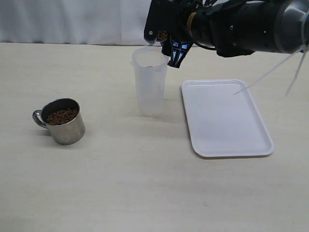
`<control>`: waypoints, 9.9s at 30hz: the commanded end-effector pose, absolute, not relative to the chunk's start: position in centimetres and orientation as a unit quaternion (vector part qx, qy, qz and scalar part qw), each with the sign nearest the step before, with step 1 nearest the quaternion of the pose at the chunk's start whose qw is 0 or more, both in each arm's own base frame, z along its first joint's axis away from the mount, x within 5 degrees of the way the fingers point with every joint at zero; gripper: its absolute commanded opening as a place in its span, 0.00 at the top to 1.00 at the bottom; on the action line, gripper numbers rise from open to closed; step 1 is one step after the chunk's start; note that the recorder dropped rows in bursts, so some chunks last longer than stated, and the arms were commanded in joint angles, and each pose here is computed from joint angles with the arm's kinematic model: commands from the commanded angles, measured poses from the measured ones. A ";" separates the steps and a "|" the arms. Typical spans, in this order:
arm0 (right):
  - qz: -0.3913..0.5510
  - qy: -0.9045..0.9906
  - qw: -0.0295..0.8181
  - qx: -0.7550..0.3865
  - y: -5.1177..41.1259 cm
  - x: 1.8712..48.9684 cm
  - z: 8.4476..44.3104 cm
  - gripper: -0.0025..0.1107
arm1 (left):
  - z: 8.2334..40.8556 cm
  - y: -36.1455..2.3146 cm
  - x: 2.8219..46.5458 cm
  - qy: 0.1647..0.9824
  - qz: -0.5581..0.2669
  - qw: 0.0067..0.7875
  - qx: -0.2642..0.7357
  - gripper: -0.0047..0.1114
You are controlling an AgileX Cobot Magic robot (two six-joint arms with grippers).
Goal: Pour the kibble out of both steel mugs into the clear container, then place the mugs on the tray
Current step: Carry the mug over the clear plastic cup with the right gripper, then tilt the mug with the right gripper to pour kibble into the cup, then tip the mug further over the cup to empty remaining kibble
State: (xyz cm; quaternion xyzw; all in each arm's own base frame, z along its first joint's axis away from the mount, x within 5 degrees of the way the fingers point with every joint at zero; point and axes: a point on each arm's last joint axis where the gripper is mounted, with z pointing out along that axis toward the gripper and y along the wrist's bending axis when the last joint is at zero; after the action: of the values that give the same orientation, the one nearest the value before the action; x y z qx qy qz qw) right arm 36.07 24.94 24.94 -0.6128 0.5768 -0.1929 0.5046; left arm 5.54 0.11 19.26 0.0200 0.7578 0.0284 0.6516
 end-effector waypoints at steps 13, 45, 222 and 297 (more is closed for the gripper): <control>-0.244 0.514 0.491 -0.660 24.9 36.0 25.6 0.94 | 19.3 0.1 5.6 0.755 0.026 0.655 0.019 0.96; -0.279 0.442 0.474 -0.709 25.3 36.0 25.9 0.94 | 19.2 0.1 5.5 0.756 0.026 0.653 0.019 0.96; -0.474 0.186 0.308 -0.803 28.1 34.0 25.0 0.94 | 19.2 0.1 5.5 0.757 0.026 0.653 0.019 0.96; -0.598 0.124 0.183 -0.771 30.4 29.4 25.9 0.94 | 19.2 0.1 5.6 0.756 0.026 0.654 0.019 0.96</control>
State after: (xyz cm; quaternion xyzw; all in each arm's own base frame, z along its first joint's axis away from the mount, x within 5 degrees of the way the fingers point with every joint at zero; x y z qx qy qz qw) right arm 30.08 30.07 24.78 -0.7842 0.1150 -0.5849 0.1722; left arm 5.54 0.11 19.26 0.0200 0.7578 0.0284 0.6516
